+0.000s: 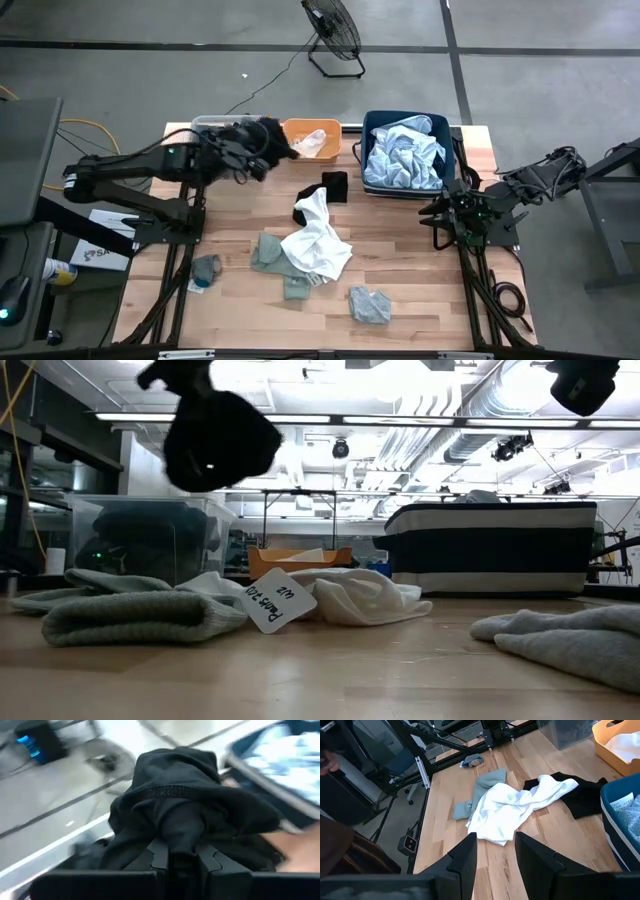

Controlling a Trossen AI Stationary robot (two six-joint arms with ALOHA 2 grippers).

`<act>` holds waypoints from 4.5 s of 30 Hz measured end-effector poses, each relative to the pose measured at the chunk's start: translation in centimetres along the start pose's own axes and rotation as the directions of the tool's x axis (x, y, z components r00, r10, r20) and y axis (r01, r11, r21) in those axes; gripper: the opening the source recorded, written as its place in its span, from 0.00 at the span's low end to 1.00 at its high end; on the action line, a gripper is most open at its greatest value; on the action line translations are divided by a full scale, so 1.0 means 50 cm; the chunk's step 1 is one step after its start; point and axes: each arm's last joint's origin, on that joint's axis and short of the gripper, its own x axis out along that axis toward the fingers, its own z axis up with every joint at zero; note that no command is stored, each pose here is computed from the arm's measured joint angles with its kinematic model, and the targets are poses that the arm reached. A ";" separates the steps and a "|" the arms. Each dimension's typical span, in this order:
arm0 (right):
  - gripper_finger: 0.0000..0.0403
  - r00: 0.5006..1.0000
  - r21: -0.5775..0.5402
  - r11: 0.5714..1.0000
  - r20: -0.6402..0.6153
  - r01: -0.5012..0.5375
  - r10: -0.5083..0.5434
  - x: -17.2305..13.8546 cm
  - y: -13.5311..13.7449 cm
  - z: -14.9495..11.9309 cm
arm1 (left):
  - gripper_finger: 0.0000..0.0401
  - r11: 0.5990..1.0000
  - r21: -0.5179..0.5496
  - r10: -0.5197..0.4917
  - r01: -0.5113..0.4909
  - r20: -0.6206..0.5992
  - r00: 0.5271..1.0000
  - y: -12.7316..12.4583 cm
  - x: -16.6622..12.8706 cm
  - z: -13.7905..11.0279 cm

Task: Pick & Place Cloths
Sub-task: Put the black underwear into the transparent bin, then put the white underwear into the transparent bin

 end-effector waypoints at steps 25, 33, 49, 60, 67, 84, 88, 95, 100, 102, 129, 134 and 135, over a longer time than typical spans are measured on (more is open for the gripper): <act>0.31 1.000 0.000 1.000 0.000 0.000 0.000 0.000 0.000 0.000 | 0.07 0.925 -0.016 0.328 -0.380 -0.474 0.817 0.140 0.142 -0.033; 0.31 1.000 0.000 1.000 0.000 0.000 0.000 0.000 0.000 0.000 | 0.07 0.926 -0.002 0.299 -0.377 -0.605 0.738 0.146 0.226 -0.051; 0.31 1.000 0.000 1.000 0.000 0.000 0.000 0.000 0.000 0.000 | 0.07 0.921 -0.003 0.251 -0.390 -0.761 0.599 0.162 0.356 -0.103; 0.31 1.000 0.000 1.000 0.000 0.000 0.000 0.000 0.000 0.000 | 0.09 0.886 -0.092 0.213 -0.454 -0.790 0.576 0.188 0.394 -0.118; 0.31 1.000 0.000 1.000 0.000 0.000 0.000 0.000 0.000 0.000 | 0.08 0.885 -0.146 0.150 -0.442 -0.809 0.568 0.198 0.407 -0.171; 0.31 1.000 0.000 1.000 0.000 0.000 0.000 0.000 0.000 0.000 | 0.35 0.912 -0.159 0.169 -0.378 -0.693 0.701 0.209 0.351 -0.148; 0.31 1.000 0.000 1.000 0.000 0.000 0.000 0.000 0.000 0.000 | 0.52 0.917 -0.168 0.174 -0.362 -0.646 0.743 0.213 0.324 -0.129; 0.31 1.000 0.000 1.000 0.000 0.000 0.000 0.000 0.000 0.000 | 0.79 0.924 -0.195 0.167 -0.329 -0.566 0.807 0.218 0.278 -0.101; 0.31 1.000 0.000 1.000 0.000 0.000 0.000 0.000 0.000 0.000 | 0.86 0.951 -0.171 0.153 -0.259 -0.468 0.870 0.214 0.236 -0.077; 0.31 1.000 0.000 1.000 0.000 0.000 0.000 0.000 0.000 0.000 | 0.87 0.960 -0.157 0.146 -0.230 -0.419 0.896 0.209 0.219 -0.067; 0.31 1.000 0.000 1.000 0.000 0.000 0.000 0.000 0.000 0.000 | 0.87 0.778 0.273 -0.461 0.566 -0.364 0.809 -0.102 0.090 -0.115; 0.31 1.000 0.000 1.000 0.000 0.000 0.000 0.000 0.000 0.000 | 0.87 0.741 0.276 -0.487 0.612 -0.406 0.773 -0.175 0.110 -0.154; 0.31 1.000 0.000 1.000 0.000 0.000 0.000 0.000 0.000 0.000 | 0.87 0.715 0.298 -0.497 0.633 -0.419 0.760 -0.188 0.113 -0.163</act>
